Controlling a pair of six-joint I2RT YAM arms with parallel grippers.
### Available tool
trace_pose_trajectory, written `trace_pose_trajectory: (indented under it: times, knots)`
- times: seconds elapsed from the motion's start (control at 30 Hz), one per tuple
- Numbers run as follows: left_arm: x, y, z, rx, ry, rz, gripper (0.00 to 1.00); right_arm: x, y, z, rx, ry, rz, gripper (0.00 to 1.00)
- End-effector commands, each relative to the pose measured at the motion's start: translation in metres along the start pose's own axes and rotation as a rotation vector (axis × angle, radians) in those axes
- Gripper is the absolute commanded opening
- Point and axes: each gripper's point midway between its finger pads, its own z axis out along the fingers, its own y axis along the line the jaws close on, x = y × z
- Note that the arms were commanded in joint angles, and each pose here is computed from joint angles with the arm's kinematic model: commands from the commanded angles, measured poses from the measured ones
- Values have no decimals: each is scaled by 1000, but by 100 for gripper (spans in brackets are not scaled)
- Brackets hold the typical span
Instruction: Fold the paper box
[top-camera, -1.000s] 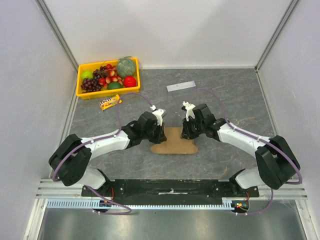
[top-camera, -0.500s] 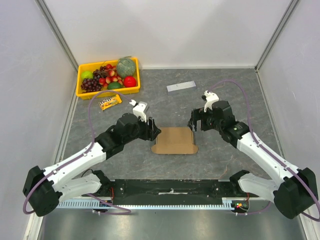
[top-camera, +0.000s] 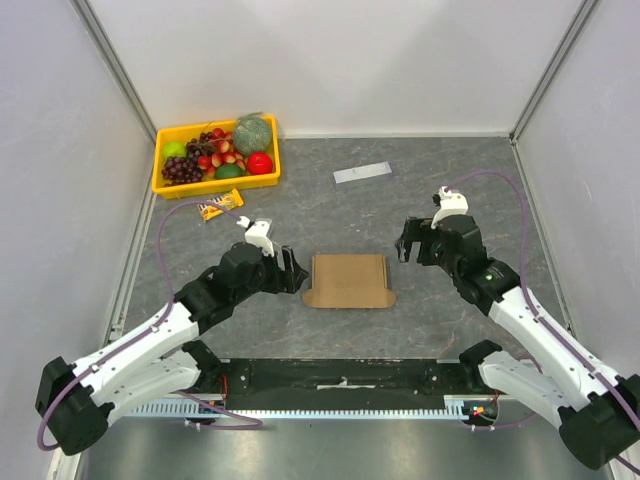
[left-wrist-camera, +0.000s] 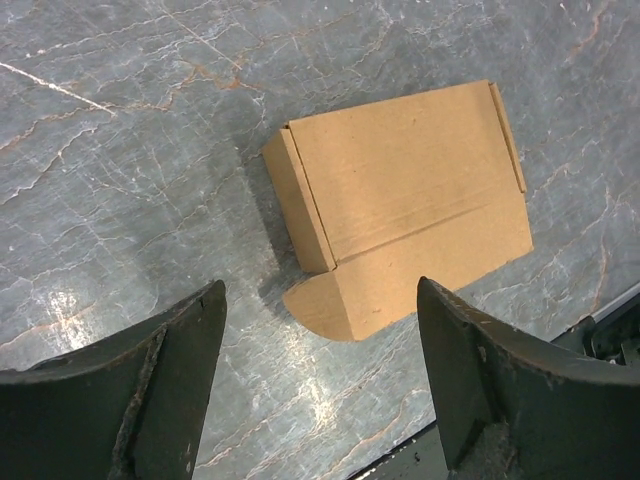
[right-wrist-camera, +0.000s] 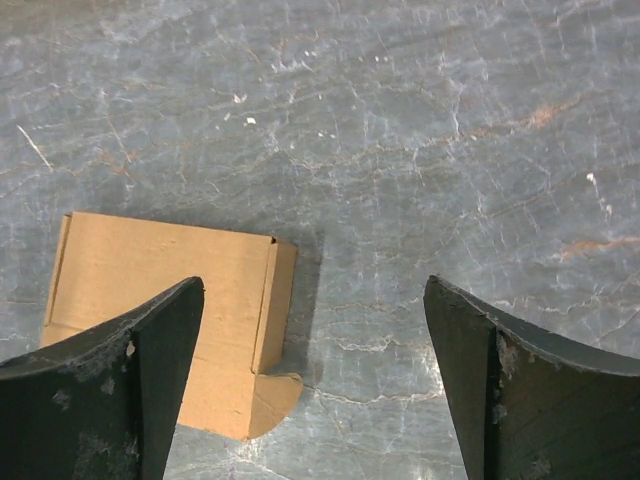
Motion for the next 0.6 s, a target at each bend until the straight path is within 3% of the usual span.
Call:
trace_pose_trajectory:
  times: [0.0, 0.17, 0.37, 0.57]
  knots:
    - [-4, 0, -2, -16, -6, -40, 82, 4, 4, 4, 2, 43, 54, 90]
    - [7, 5, 1, -26, 45, 6, 82, 17, -8, 0, 75, 98, 95, 81]
    - [25, -1, 8, 22, 94, -29, 82, 41, -17, -11, 114, 171, 99, 86]
    - [48, -13, 18, 27, 142, -25, 82, 71, 21, -20, -1, 232, 69, 86]
